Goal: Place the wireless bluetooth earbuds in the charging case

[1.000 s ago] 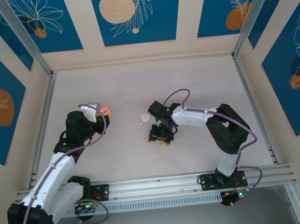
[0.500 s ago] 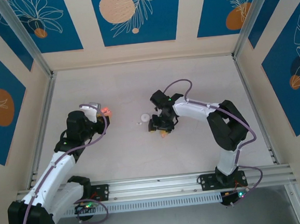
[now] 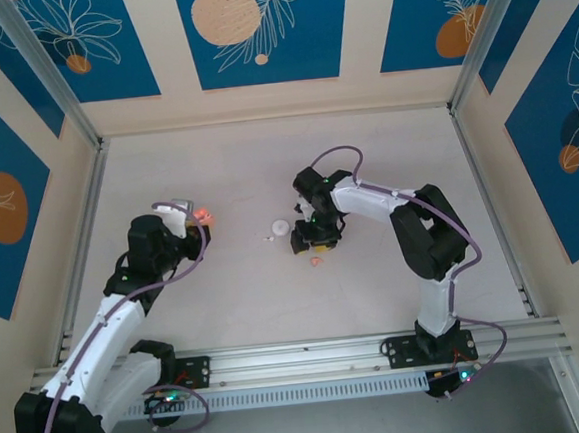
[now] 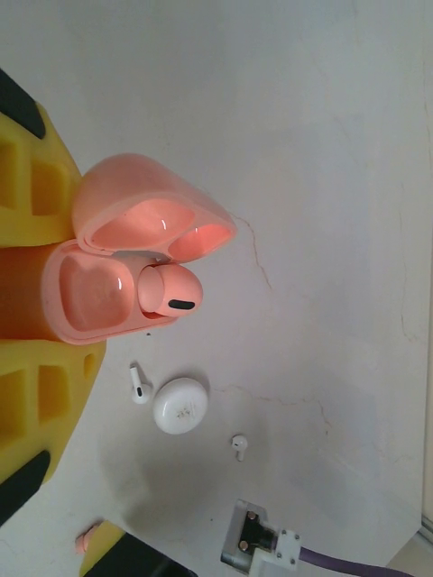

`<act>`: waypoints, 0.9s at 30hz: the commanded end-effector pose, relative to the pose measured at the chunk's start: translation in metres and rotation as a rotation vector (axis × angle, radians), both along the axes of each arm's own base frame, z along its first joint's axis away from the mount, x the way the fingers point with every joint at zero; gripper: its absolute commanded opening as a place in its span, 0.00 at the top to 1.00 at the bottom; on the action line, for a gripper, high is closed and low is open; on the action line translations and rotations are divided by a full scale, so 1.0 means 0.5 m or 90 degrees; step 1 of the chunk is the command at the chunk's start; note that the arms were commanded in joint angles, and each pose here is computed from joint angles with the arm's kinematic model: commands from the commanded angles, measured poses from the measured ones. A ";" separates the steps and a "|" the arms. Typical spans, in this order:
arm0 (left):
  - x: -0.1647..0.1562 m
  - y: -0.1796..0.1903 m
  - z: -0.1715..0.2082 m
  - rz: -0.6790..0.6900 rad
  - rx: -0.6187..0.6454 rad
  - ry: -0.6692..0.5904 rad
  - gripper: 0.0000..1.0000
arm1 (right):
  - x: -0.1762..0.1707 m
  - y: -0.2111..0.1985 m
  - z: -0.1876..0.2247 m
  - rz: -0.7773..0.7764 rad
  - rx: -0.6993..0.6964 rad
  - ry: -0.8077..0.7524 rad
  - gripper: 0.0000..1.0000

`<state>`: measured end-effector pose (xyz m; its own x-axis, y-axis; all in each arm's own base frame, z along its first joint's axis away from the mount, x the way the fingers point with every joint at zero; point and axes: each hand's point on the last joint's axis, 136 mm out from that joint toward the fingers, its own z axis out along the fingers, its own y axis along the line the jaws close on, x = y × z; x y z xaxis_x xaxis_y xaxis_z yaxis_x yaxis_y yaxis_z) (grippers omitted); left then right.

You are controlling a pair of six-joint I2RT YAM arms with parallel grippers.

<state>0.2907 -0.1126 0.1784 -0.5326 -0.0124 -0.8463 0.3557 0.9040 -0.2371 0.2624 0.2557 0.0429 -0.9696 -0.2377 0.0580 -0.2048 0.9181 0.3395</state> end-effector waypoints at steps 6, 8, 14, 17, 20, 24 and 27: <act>-0.001 0.012 0.013 0.007 0.013 -0.014 0.87 | -0.050 0.001 -0.016 0.044 0.006 0.052 0.48; -0.002 0.011 0.012 0.006 0.013 -0.013 0.87 | -0.062 -0.003 -0.017 0.048 -0.005 0.060 0.48; -0.003 0.010 0.012 0.006 0.008 -0.015 0.87 | -0.091 -0.019 -0.011 0.050 -0.034 0.075 0.49; -0.003 0.009 0.011 0.004 0.006 -0.014 0.87 | -0.102 -0.017 0.005 0.049 -0.035 0.078 0.50; -0.003 0.008 0.010 0.003 0.004 -0.015 0.87 | -0.099 -0.019 0.032 0.047 -0.039 0.062 0.50; -0.003 0.007 0.009 0.002 0.001 -0.013 0.87 | -0.076 -0.057 0.065 0.018 -0.126 0.041 0.50; -0.004 0.008 0.010 0.004 0.002 -0.013 0.87 | -0.071 -0.077 0.079 -0.028 -0.180 0.061 0.50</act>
<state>0.2879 -0.1119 0.1782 -0.5323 0.0004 -0.8465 0.3614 0.9044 -0.2268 0.2311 0.2373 0.0671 -0.9546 -0.2497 0.1623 -0.2162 0.9558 0.1991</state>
